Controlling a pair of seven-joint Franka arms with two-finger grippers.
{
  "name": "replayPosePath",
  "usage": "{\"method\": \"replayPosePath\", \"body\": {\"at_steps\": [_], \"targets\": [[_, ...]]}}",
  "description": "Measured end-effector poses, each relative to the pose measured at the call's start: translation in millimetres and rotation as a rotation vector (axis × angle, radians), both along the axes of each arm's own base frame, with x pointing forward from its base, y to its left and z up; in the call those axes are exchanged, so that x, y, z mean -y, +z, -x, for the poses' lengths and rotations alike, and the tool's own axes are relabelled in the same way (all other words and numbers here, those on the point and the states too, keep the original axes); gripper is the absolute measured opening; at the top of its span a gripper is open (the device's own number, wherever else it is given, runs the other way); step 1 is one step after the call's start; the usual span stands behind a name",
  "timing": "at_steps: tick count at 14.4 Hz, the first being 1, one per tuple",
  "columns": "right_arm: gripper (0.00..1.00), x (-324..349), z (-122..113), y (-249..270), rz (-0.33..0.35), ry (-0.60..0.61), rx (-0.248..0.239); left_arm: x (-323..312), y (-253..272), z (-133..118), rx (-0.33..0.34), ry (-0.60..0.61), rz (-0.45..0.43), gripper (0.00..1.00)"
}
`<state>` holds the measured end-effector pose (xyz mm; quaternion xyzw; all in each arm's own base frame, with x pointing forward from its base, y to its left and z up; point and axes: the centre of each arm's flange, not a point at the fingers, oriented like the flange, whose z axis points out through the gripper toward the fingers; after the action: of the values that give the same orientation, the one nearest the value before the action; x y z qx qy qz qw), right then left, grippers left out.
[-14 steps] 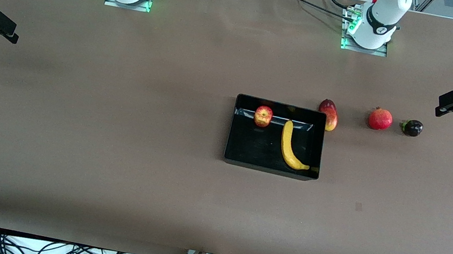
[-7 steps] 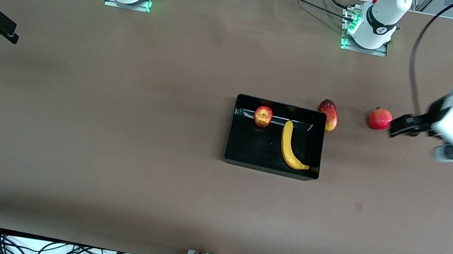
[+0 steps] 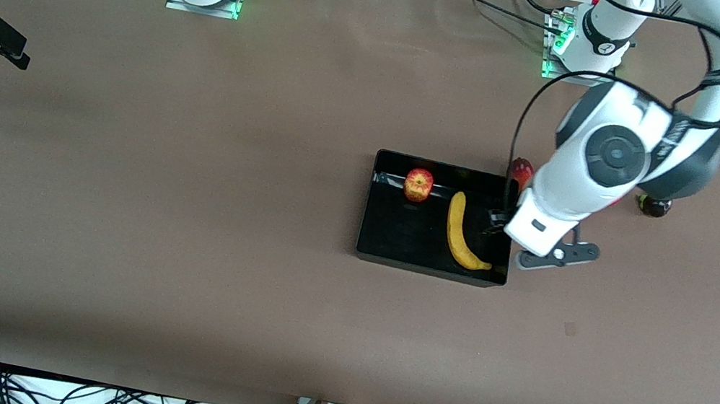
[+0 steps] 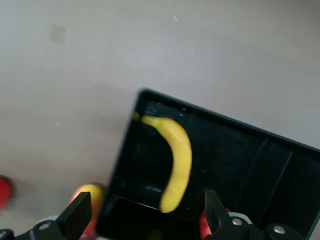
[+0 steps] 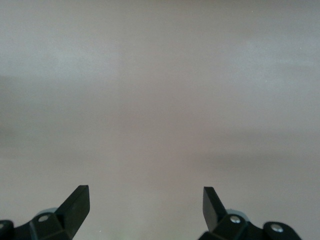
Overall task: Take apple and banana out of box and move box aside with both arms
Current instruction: 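Move the left gripper over the tray toward the apple, then lower the left gripper and grasp the red-yellow apple in the tray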
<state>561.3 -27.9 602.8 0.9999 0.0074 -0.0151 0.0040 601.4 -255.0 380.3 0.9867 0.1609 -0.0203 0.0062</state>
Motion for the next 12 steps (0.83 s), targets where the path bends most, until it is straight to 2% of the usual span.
{"method": "replayPosePath", "body": {"at_steps": [5, 12], "targets": [[1.00, 0.0, 0.0, -0.1, 0.000, 0.000, 0.000, 60.5, -72.6, 32.9, 0.002, 0.058, 0.055, 1.00], [1.00, 0.0, -0.1, -0.1, 0.000, 0.000, 0.000, 112.1, -133.1, 68.6, -0.027, 0.109, 0.075, 1.00]]}}
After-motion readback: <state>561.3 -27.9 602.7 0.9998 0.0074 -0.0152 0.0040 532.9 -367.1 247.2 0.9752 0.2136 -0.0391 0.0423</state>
